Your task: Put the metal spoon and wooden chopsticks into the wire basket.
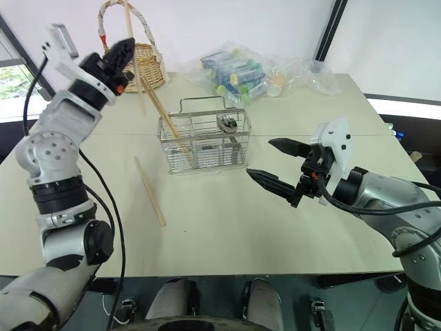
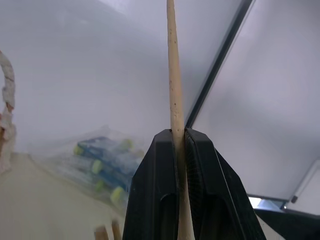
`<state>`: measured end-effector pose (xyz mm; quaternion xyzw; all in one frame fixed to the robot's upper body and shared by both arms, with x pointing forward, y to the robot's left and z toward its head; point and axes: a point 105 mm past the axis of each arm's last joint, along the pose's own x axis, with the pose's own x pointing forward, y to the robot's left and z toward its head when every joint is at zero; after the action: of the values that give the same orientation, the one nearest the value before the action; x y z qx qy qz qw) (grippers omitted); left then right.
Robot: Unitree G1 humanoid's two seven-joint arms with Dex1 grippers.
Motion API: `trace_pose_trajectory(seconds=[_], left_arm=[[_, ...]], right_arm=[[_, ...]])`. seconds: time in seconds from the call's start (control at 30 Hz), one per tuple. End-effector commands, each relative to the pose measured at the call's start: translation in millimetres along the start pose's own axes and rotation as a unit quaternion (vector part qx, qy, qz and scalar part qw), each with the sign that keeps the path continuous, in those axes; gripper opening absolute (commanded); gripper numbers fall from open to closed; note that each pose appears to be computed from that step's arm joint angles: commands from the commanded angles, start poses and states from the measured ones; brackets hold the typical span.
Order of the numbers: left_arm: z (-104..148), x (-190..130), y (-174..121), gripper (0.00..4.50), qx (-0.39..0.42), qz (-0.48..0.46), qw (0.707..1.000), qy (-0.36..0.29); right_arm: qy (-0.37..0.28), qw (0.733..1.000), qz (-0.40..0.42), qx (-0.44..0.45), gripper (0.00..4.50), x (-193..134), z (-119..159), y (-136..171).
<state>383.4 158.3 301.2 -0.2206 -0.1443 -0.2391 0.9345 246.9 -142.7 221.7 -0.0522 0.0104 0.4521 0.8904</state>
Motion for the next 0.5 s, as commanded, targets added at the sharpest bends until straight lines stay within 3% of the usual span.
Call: trace_pose_trajectory(seconds=[0.03,0.43,0.5], left_arm=[[2.9,6.9,-18.5,0.05,0.015,-0.018,0.999,-0.024],[-42.9,23.4,-33.6,0.05,0.081,-0.040,0.996,-0.017],[-45.8,23.4,-33.4,0.83,0.078,-0.041,0.996,-0.017]], right_arm=[[-0.025,0.999,-0.007,-0.021,4.50,-3.0,11.9,1.7],[-0.037,0.999,-0.032,-0.016,4.50,-5.3,18.1,-4.0],[-0.038,0.999,-0.034,-0.016,4.50,-5.5,18.5,-4.3]])
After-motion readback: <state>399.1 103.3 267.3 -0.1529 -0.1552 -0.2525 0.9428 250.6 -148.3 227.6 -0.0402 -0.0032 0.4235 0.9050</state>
